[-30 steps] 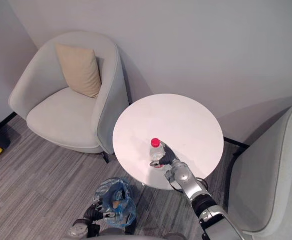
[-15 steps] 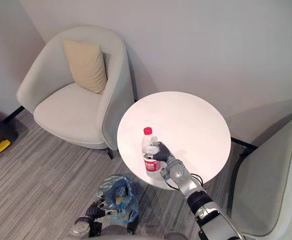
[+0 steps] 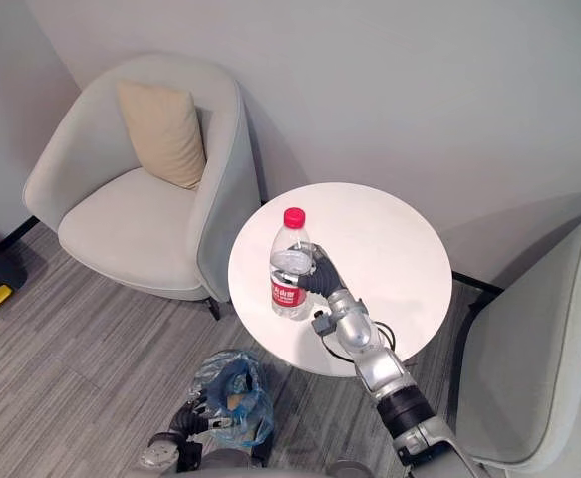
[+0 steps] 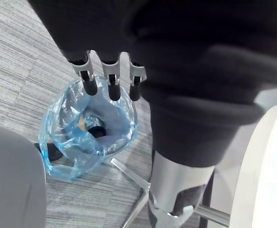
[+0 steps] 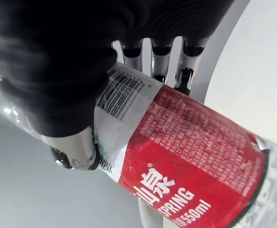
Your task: Gather rubbish on tea table into small bin, then transfer packed bag to large trash can.
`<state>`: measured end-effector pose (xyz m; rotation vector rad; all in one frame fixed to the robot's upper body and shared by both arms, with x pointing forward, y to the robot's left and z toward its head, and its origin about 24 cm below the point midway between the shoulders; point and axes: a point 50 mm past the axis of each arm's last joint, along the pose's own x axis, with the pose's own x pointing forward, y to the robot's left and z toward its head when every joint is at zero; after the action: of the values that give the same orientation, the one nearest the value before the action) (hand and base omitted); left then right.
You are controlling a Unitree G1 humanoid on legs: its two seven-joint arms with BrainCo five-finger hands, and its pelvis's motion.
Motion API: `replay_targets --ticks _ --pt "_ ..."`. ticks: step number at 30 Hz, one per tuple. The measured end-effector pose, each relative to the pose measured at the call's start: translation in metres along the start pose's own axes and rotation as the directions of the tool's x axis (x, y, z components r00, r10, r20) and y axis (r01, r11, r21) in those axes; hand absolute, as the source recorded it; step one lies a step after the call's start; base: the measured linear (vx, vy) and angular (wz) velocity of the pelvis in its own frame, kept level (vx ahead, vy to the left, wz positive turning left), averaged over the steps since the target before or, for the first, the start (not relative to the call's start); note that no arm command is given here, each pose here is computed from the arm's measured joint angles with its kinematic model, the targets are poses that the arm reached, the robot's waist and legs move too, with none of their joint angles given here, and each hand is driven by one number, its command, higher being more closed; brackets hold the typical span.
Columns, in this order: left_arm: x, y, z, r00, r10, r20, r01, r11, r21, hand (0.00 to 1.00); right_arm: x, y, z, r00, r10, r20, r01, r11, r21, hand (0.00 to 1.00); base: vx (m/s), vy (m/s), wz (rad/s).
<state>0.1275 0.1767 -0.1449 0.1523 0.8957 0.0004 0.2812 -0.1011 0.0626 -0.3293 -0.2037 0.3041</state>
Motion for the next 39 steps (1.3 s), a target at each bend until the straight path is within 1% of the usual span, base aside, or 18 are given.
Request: replay_targets --ticks 5,9,15,22,26,29,34,37,39 --pt "-0.001 0.000 -0.002 1.000 0.006 -0.008 -0.006 1.000 0.000 0.00 -0.006 0.002 0.023 0.993 -0.004 0.114 0.001 1.000 0.027 1.00 -0.12 -0.015 -0.17" --pt "-0.001 0.000 -0.003 1.000 0.005 -0.010 -0.005 1.000 0.000 0.00 -0.014 0.003 0.033 0.987 -0.009 0.160 0.002 0.999 0.042 1.00 -0.08 -0.017 -0.11" --pt "-0.001 0.000 -0.004 1.000 0.006 -0.011 -0.006 1.000 0.000 0.00 -0.020 0.007 0.033 0.987 0.017 0.160 -0.025 0.999 0.045 1.00 -0.01 -0.011 -0.01" --pt "-0.001 -0.001 -0.002 1.000 -0.001 -0.002 0.001 1.000 0.008 0.00 -0.022 0.009 0.032 0.987 0.032 0.159 -0.031 0.999 -0.004 1.00 -0.01 -0.008 0.07" --pt "0.001 -0.003 0.002 1.000 -0.015 0.013 0.014 0.999 0.030 0.00 -0.025 0.006 0.040 0.980 0.038 0.194 -0.031 0.999 -0.041 1.00 -0.04 -0.033 0.73" --pt "0.002 -0.001 0.005 1.000 -0.011 0.023 0.010 0.999 0.032 0.00 -0.024 0.009 0.042 0.978 0.048 0.204 -0.040 0.998 -0.043 1.00 -0.09 -0.106 0.73" --pt "0.003 -0.005 0.008 0.999 -0.015 0.031 0.015 1.000 0.009 0.00 -0.024 0.011 0.042 0.977 0.063 0.202 -0.054 0.997 -0.050 1.00 -0.14 -0.126 0.81" --pt "0.005 -0.005 0.015 0.999 -0.020 0.047 0.020 1.000 0.013 0.00 -0.021 0.007 0.045 0.975 0.045 0.218 -0.034 0.998 -0.053 1.00 -0.13 -0.077 0.81" --pt "0.004 -0.012 0.014 0.998 -0.043 0.042 0.042 0.999 0.031 0.00 -0.020 -0.009 0.043 0.978 -0.030 0.206 0.041 0.998 -0.051 1.00 -0.13 -0.030 0.76"
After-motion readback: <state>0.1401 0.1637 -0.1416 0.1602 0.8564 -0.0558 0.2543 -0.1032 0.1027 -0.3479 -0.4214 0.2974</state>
